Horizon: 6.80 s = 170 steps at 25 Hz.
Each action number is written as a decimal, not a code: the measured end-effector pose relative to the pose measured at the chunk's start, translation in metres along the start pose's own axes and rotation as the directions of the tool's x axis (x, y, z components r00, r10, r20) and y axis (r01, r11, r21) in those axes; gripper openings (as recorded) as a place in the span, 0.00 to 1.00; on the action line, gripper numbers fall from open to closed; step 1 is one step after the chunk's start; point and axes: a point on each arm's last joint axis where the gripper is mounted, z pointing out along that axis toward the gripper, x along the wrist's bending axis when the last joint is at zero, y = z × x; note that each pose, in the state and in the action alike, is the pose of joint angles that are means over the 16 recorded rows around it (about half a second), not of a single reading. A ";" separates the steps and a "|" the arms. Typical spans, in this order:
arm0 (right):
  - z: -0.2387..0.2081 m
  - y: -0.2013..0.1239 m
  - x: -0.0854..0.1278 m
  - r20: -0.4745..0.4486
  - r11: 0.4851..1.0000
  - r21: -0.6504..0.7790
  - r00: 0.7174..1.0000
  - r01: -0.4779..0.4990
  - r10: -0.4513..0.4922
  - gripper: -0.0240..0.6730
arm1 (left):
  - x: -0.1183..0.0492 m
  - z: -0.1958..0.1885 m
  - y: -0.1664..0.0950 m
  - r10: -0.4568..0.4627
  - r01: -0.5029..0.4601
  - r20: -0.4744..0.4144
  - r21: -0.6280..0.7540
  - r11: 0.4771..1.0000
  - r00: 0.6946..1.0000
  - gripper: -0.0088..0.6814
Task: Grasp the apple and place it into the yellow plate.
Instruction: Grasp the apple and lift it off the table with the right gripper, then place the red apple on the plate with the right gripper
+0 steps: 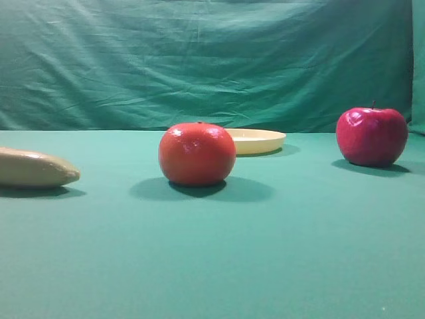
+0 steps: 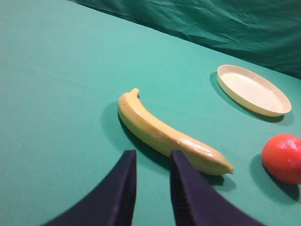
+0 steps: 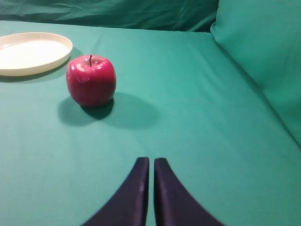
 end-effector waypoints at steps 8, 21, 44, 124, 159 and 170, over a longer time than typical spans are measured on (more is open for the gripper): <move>0.000 0.000 0.000 0.000 1.000 0.000 1.000 0.000 0.000 0.03 | 0.000 0.000 0.000 0.000 0.000 0.000 0.000 1.000 1.000 0.24; 0.000 0.000 0.000 0.000 1.000 0.000 1.000 0.000 0.000 0.03 | 0.000 0.000 0.000 0.000 0.000 0.000 0.000 1.000 1.000 0.24; -0.004 0.022 0.002 -0.041 0.981 -0.175 0.997 -0.079 0.073 0.03 | 0.000 0.000 0.000 0.000 0.000 0.000 0.000 1.000 1.000 0.24; 0.308 0.114 0.079 -0.337 0.714 0.639 0.938 0.287 -0.076 0.77 | 0.000 0.000 0.000 0.000 0.000 0.000 0.000 1.000 1.000 0.24; 0.382 0.133 0.215 -0.584 0.804 0.382 0.794 0.455 -0.171 0.82 | 0.000 0.000 0.000 0.000 0.000 0.000 0.000 1.000 1.000 0.24; 0.351 0.193 0.206 -0.579 0.854 0.289 0.789 0.433 -0.204 0.86 | 0.000 0.000 0.000 0.000 0.000 0.000 0.000 1.000 1.000 0.24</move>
